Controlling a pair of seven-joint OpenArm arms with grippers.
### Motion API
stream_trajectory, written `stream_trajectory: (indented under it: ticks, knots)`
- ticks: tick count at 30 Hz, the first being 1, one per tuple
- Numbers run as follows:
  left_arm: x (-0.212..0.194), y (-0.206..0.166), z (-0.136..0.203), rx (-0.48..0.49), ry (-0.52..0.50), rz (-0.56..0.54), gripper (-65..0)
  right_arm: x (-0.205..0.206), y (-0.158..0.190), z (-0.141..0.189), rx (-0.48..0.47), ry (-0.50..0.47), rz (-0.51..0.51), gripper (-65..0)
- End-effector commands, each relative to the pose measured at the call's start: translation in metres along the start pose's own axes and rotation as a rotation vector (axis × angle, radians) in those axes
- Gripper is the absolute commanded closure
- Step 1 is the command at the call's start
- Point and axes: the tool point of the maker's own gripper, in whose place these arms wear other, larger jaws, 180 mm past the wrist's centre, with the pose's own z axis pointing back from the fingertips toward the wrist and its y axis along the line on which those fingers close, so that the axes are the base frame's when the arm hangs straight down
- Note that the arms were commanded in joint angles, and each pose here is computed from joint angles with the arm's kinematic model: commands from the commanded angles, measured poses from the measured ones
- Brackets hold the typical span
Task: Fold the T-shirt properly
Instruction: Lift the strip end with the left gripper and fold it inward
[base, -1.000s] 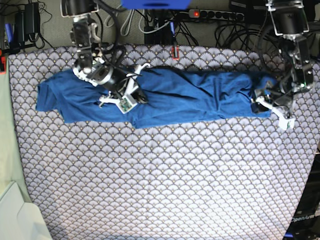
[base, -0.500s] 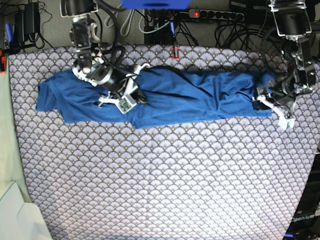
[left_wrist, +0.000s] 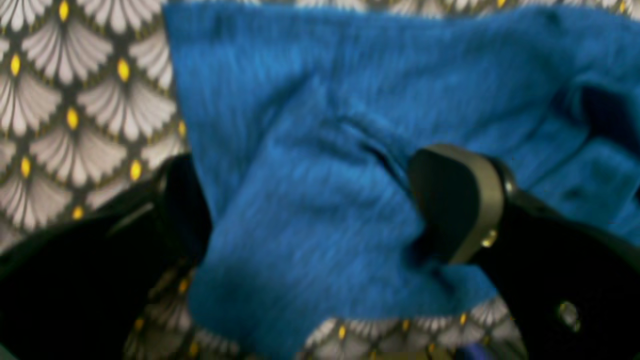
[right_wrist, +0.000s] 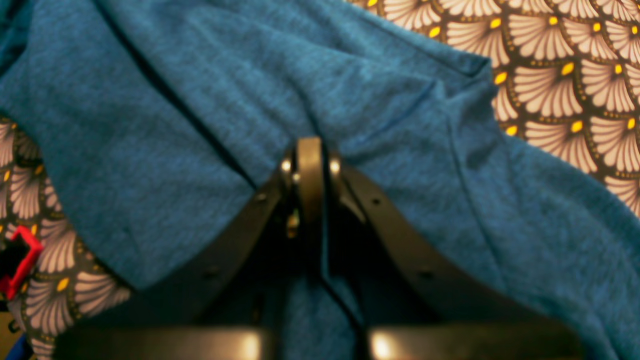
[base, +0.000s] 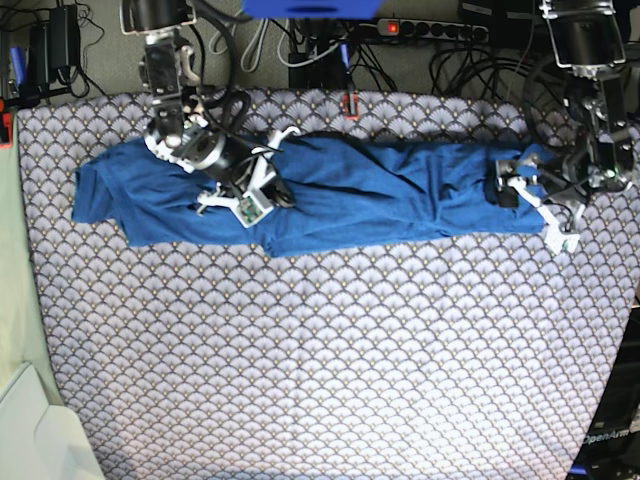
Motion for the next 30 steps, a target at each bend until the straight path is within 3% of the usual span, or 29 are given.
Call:
stream_trajectory:
  ticks: [1,8,14,19,30]
  knots:
    - [-0.025,0.017,0.006,0.063,0.118,-0.006,-61.9,0.001,-0.007,0.002,-0.021,0.014,0.018,0.0]
    - [-0.02,0.029,0.019,0.092,0.095,-0.006,-61.9,0.001,-0.006,0.001,-0.019,0.013,0.018,0.0]
    - [-0.028,0.029,0.011,0.086,0.119,0.017,-61.9,0.001,-0.005,0.001,-0.018,0.013,0.019,0.0]
    - [-0.024,0.003,-0.004,0.036,0.13,-0.035,-61.9,0.001,-0.005,0.001,-0.018,0.013,0.019,0.0]
    - [-0.03,-0.028,-0.017,-0.035,0.131,-0.013,-59.8,0.001,-0.006,0.001,-0.019,0.013,0.018,0.0]
